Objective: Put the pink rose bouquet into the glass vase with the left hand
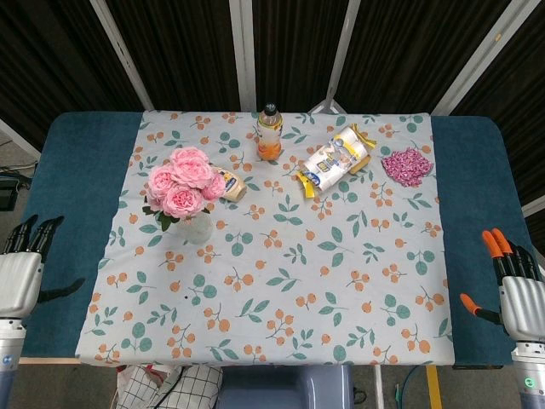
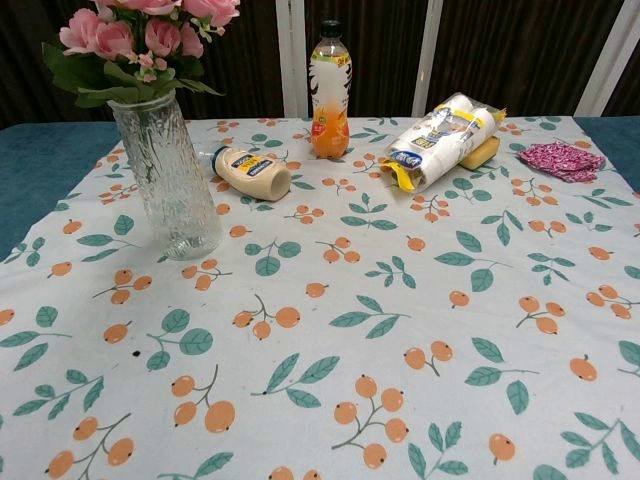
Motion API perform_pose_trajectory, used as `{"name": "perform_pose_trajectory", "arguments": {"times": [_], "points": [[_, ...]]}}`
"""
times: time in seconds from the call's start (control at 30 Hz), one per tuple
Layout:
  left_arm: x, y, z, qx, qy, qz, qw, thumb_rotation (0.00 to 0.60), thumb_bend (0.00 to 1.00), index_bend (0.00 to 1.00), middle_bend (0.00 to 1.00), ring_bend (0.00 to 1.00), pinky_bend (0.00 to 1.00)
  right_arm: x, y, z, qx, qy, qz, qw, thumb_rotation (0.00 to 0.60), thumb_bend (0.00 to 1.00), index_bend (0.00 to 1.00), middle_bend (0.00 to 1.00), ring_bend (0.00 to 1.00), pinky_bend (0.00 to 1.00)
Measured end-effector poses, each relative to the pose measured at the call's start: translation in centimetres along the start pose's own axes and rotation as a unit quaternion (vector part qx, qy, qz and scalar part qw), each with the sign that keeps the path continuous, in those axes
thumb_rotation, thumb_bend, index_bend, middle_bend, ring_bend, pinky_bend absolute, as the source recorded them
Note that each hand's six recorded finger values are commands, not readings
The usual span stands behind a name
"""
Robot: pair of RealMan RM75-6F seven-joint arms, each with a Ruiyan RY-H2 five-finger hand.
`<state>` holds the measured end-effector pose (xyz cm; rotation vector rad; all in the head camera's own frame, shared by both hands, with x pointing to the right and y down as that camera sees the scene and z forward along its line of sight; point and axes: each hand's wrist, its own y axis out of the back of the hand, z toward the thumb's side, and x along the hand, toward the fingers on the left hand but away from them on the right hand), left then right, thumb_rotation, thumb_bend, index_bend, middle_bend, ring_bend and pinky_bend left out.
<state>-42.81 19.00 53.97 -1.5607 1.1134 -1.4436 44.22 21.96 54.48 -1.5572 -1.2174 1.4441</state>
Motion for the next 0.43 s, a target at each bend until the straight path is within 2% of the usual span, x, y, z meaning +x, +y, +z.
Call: {"name": "perform_pose_trajectory", "arguments": {"times": [0.23, 0.43], "points": [[-1.7, -2.7, -0.9, -0.026, -0.021, 0.002, 0.9995, 0.6, 0.13, 0.11, 0.12, 0.0, 0.08, 0.0, 0.0, 0.4, 0.017, 0.02, -0.012, 0.9996, 0.6, 0.22, 0.0, 0.0, 0.04, 0.06], [-1.7, -3.1, -1.1, -0.032, -0.024, 0.001, 0.9992, 0.6, 0.13, 0.11, 0.12, 0.0, 0.08, 0.1, 0.0, 0.4, 0.021, 0.021, -0.015, 0.9994, 0.6, 0.22, 0.0, 0.0, 0.04, 0.06]]}}
